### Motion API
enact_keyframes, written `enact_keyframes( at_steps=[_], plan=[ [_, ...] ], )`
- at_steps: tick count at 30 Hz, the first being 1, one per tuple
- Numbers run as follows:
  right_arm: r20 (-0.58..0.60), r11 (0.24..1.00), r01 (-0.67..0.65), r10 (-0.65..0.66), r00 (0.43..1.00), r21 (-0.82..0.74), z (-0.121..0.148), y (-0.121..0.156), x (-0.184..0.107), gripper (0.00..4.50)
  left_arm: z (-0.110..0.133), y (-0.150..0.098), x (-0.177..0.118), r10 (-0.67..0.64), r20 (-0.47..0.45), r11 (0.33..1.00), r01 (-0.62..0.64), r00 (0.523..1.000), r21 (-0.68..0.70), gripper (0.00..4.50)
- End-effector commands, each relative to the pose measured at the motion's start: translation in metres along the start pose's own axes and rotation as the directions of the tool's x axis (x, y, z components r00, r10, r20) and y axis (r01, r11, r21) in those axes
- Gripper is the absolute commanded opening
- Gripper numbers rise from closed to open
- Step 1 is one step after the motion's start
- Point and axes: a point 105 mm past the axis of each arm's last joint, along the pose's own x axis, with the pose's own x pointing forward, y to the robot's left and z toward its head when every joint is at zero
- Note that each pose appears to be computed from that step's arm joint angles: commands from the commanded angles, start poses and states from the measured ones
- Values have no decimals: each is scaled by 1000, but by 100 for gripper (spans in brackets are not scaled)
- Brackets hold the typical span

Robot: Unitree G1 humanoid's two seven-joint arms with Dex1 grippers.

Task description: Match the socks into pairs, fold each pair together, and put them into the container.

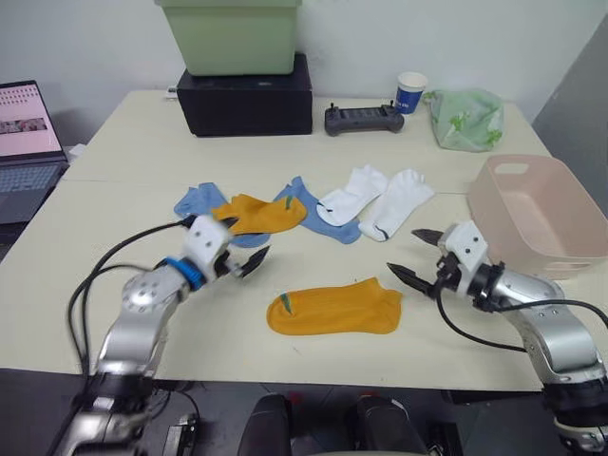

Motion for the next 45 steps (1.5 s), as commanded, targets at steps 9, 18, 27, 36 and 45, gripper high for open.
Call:
enact_keyframes(
  at_steps=[9,18,27,36,45],
  plan=[
    [11,999,34,-34,999,-33,11,1,-3,450,-15,11,55,58,-77,996,-63,995,-66,431],
    [8,998,58,-58,998,-18,10,-1,-7,450,-8,26,61,107,-37,989,-110,994,-100,167],
    [22,999,49,-49,999,-11,14,1,-2,450,15,35,55,122,56,989,-116,991,-94,3],
    [18,999,23,-23,1000,27,12,3,-2,450,61,-29,13,-201,160,979,205,966,-10,3],
    [5,1000,2,-2,1000,25,8,5,2,450,57,-119,29,-430,123,897,439,894,-57,3]
  ],
)
